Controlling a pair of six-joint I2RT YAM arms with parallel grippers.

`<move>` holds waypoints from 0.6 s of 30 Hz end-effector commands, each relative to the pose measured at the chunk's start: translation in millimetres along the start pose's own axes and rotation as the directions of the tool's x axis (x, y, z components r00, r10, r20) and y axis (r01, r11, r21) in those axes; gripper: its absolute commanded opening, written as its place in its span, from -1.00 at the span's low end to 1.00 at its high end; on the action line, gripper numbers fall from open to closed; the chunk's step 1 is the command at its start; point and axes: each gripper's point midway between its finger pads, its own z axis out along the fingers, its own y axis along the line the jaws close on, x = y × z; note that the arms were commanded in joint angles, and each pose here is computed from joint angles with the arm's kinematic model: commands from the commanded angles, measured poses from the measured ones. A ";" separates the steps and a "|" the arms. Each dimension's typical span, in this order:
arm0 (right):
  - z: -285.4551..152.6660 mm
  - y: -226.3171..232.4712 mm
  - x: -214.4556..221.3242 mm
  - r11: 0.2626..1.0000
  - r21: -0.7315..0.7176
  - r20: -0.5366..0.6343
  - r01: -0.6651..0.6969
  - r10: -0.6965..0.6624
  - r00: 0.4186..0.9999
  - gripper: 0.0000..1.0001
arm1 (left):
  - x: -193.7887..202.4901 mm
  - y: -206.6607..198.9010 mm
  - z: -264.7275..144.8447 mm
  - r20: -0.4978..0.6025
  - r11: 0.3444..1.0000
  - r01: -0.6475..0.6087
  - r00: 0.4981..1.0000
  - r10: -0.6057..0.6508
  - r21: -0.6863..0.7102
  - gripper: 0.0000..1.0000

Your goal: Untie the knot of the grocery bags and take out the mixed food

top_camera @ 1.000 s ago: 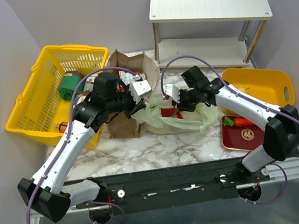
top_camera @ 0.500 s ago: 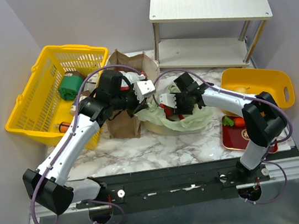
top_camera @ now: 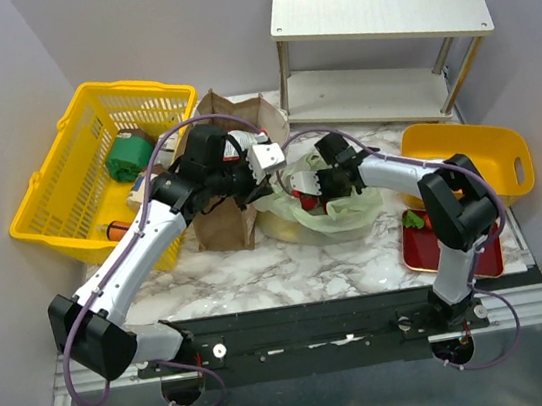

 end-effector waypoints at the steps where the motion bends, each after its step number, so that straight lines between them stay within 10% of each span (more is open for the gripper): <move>1: -23.4 0.0 -20.4 1.000 -0.003 0.113 0.005 -0.004 0.994 -0.78 | -5.7 0.0 5.9 0.027 1.000 -0.019 0.999 0.019 0.014 -1.00; 10: -130.4 58.6 -64.1 0.990 -0.141 0.359 -0.005 0.056 0.932 -0.99 | -8.4 6.7 13.7 0.065 1.000 0.027 0.998 -0.025 -0.017 -1.00; 18: -148.1 132.0 -55.4 0.921 -0.387 0.338 -0.041 0.183 0.923 -0.99 | -21.2 17.8 10.9 0.097 0.997 0.031 0.995 -0.024 -0.073 -1.00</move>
